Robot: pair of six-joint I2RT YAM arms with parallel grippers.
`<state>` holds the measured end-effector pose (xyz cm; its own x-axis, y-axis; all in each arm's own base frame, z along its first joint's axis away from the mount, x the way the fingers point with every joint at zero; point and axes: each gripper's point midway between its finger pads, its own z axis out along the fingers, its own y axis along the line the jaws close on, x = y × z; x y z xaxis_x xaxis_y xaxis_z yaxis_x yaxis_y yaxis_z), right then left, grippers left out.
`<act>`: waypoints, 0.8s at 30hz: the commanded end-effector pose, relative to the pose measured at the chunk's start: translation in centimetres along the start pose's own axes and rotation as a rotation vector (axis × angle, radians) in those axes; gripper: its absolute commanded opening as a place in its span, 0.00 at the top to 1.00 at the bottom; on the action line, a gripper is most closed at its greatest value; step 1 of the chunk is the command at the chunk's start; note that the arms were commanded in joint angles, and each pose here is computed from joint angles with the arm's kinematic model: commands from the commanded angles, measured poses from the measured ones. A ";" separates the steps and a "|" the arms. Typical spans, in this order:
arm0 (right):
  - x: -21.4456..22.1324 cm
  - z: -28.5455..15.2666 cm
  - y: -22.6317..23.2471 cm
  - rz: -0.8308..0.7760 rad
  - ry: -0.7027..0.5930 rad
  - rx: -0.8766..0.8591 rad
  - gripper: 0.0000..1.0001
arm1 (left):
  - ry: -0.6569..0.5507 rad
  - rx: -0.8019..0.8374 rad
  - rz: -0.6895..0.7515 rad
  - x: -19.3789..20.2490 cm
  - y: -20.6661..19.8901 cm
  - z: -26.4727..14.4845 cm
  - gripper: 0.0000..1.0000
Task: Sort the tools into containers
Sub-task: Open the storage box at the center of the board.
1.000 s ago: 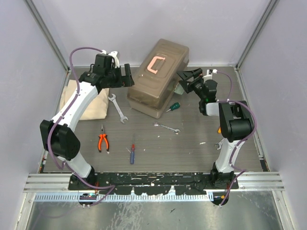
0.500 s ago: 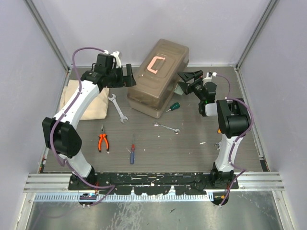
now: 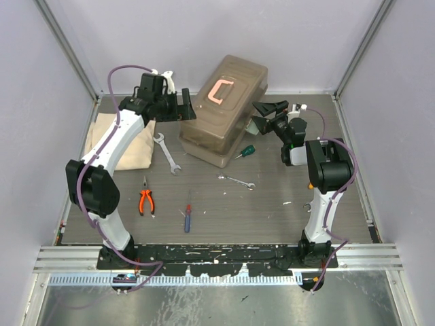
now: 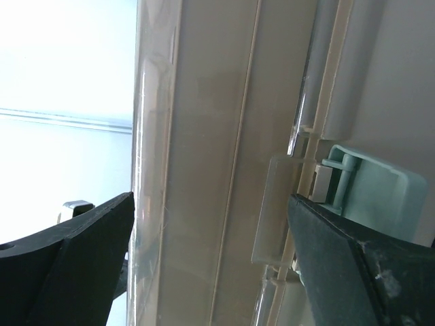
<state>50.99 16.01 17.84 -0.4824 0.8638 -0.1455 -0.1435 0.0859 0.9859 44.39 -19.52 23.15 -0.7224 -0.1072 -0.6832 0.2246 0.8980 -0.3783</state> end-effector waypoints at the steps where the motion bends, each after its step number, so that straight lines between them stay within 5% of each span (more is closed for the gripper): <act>1: 2.3 0.0 -1.5 0.016 0.067 0.039 0.02 | -0.041 0.043 0.010 -1.6 -1.2 -0.7 0.05; 24: 2.9 1.4 5.8 0.035 0.135 -0.212 0.03 | -0.022 0.081 0.038 -1.0 -1.9 -0.4 0.04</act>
<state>50.70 17.19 19.33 -0.5435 0.8352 -0.0834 -0.1912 -0.0265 0.9812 44.21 -19.92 23.03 -0.7282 -0.0924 -0.6791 0.2487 0.8877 -0.3875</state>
